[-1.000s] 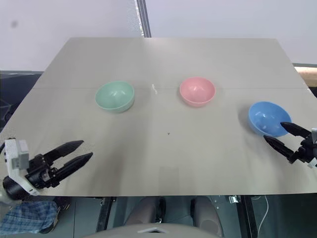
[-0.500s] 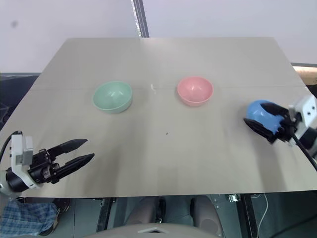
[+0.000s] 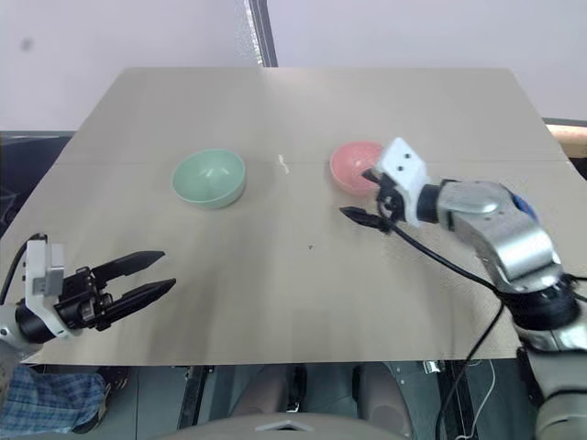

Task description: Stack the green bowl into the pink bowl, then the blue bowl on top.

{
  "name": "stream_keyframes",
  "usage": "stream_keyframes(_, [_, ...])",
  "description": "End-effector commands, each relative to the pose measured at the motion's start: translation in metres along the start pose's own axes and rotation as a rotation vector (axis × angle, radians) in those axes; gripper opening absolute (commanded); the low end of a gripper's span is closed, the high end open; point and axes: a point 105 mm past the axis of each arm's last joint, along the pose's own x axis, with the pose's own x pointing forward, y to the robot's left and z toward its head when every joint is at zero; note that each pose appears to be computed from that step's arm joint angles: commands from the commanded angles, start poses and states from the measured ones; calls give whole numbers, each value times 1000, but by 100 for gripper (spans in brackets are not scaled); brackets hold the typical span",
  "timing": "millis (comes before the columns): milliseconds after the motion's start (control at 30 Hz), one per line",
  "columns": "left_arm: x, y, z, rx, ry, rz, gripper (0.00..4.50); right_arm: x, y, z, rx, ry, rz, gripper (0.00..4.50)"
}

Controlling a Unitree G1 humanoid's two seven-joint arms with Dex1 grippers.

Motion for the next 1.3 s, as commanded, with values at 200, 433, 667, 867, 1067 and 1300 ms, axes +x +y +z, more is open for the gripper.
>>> stream_keyframes(200, [-2, 2, 6, 27, -6, -8, 322, 24, -24, 5, -96, 91, -103, 443])
stream_keyframes(433, [-2, 4, 7, 28, -10, -4, 322, 34, -27, -3, -135, 185, -105, 404])
stream_keyframes(667, [-3, 6, 9, 32, -21, 6, 322, 46, -22, -7, -205, 240, -91, 168])
stream_keyframes(867, [-4, 6, 9, 32, -24, 14, 322, 49, -18, -2, -223, 229, -72, 12])
stream_keyframes(1067, [-4, 6, 9, 31, -29, 25, 322, 49, -10, 8, -269, 188, -17, 12])
stream_keyframes(1300, [-3, 7, 7, 21, -25, 23, 322, 19, 27, 28, -374, 158, 194, 12])
